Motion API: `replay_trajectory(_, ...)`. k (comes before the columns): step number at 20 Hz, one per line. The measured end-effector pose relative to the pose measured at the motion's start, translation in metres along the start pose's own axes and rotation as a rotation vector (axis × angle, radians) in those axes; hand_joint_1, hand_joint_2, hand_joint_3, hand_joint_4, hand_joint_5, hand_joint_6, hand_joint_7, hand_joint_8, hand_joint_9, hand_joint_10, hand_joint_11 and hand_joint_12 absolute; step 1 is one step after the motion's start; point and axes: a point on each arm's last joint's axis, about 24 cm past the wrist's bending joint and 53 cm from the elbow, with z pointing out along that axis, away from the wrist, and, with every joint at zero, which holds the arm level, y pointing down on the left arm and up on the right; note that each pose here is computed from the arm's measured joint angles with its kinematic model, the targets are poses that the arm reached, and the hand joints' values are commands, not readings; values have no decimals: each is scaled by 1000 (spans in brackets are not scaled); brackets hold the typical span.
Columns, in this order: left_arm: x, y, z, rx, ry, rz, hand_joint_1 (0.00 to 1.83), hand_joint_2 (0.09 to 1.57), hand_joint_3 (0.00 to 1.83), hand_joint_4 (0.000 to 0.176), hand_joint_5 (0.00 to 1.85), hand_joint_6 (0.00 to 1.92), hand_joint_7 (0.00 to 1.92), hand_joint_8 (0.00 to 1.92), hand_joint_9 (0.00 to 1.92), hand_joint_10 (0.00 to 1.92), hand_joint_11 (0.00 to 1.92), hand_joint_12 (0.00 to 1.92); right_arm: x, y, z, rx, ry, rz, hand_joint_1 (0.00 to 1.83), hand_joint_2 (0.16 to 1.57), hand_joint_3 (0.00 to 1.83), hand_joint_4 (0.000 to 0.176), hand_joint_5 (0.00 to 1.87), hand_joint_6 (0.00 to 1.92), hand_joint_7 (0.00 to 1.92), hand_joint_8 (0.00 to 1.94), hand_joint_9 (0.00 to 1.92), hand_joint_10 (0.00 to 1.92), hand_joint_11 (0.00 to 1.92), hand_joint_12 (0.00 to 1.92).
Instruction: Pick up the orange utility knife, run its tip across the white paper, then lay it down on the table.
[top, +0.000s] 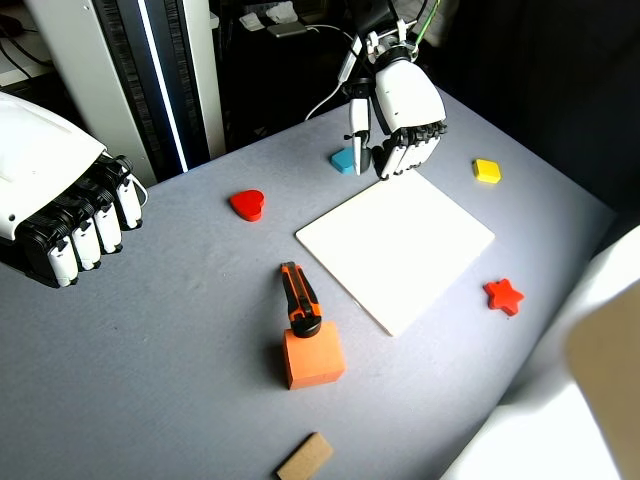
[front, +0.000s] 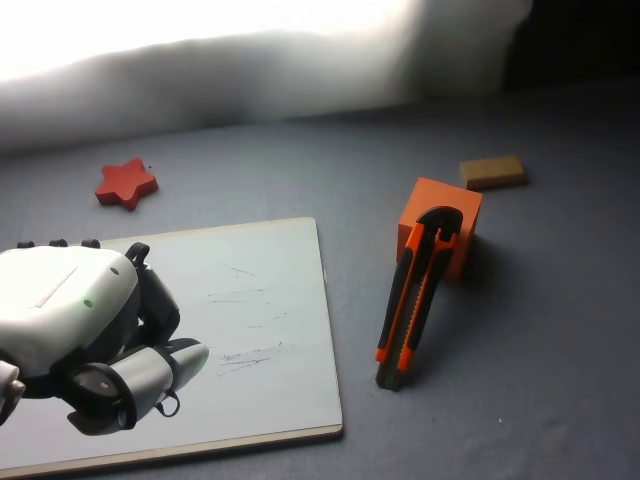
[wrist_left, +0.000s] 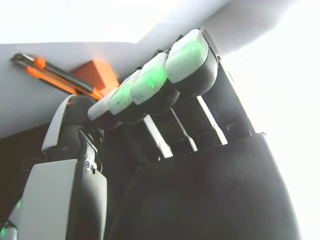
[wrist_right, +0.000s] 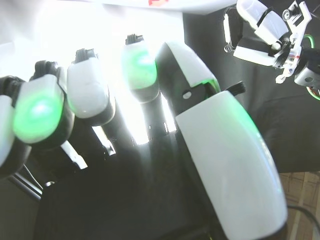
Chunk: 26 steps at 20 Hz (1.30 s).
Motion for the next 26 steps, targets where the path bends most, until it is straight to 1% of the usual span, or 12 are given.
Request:
replay_trajectory(2, 1, 2, 0, -8, 2, -2, 0, 1273, 48, 0, 0, 0, 39, 7, 17, 67, 0, 346, 1, -1, 0, 5, 4, -3, 214, 1195, 22, 0, 23, 10, 107, 1, 99, 45, 0, 458)
replay_trajectory(3, 3, 3, 0, -11, 5, -3, 0, 1267, 24, 0, 0, 0, 28, 3, 10, 46, 0, 294, 1, -2, 0, 10, 6, -3, 243, 1187, 11, 0, 46, 17, 122, 5, 108, 40, 0, 454)
replay_trajectory(4, 5, 2, 0, -9, 11, -1, 0, 1248, 5, 0, 0, 0, 1, 0, 0, 2, 0, 37, 2, -3, 0, 13, 9, -3, 230, 1190, 5, 0, 22, 3, 90, 1, 68, 13, 0, 310)
replay_trajectory(5, 5, 2, 0, -5, 9, 7, 0, 1229, 0, 0, 0, 0, 0, 0, 0, 0, 0, 7, 1, -2, 0, 9, 6, -3, 239, 1189, 3, 0, 23, 2, 89, 0, 68, 9, 0, 188)
replay_trajectory(8, 2, 10, 2, -18, -9, -1, 0, 1203, 0, 0, 0, 0, 0, 0, 0, 0, 8, 4, 6, -3, 1, 10, 20, -6, 251, 1175, 0, 0, 35, 6, 86, 5, 74, 6, 0, 100)
replay_trajectory(9, 2, 11, 3, -18, -15, 1, 0, 1195, 0, 0, 0, 0, 0, 0, 0, 0, 11, 6, 12, -5, 1, 18, 38, -12, 308, 1158, 0, 0, 32, 4, 78, 2, 67, 3, 0, 88)
replay_trajectory(11, 0, 8, 3, -7, -24, 17, 0, 1192, 0, 0, 0, 0, 0, 0, 0, 0, 30, 16, 16, -3, 3, 11, 51, -29, 785, 1101, 0, 0, 2, 0, 11, 0, 11, 0, 0, 9)
replay_trajectory(14, 2, 12, 2, -21, -20, 25, 0, 1198, 0, 0, 0, 0, 0, 0, 0, 0, 5, 10, 21, 5, 8, -21, 67, -106, 996, 1095, 0, 0, 0, 0, 0, 0, 0, 0, 0, 0)
replay_trajectory(18, -3, 21, 1, -56, -40, 19, 0, 1200, 0, 0, 0, 0, 0, 0, 0, 0, 14, 18, 4, 34, 29, -142, 25, -185, 991, 1114, 0, 0, 0, 0, 0, 0, 0, 0, 0, 0)
replay_trajectory(19, 0, 25, 2, -77, -40, 15, 0, 1196, 0, 0, 0, 0, 0, 0, 0, 0, 2, 12, 4, 50, 40, -224, 44, -228, 984, 1125, 0, 0, 0, 0, 0, 0, 0, 0, 0, 0)
replay_trajectory(22, 8, 31, 2, -105, -18, -7, 0, 1198, 0, 0, 0, 0, 0, 0, 0, 0, 0, 2, 11, 59, 50, -295, 129, -264, 970, 1132, 0, 0, 0, 0, 0, 0, 0, 0, 0, 0)
replay_trajectory(26, 11, 27, 1, -100, -20, -8, 0, 1211, 0, 0, 0, 0, 0, 0, 0, 0, 10, 7, 37, 65, 69, -361, 259, -311, 1000, 1145, 3, 0, 0, 0, 0, 0, 0, 0, 0, 0)
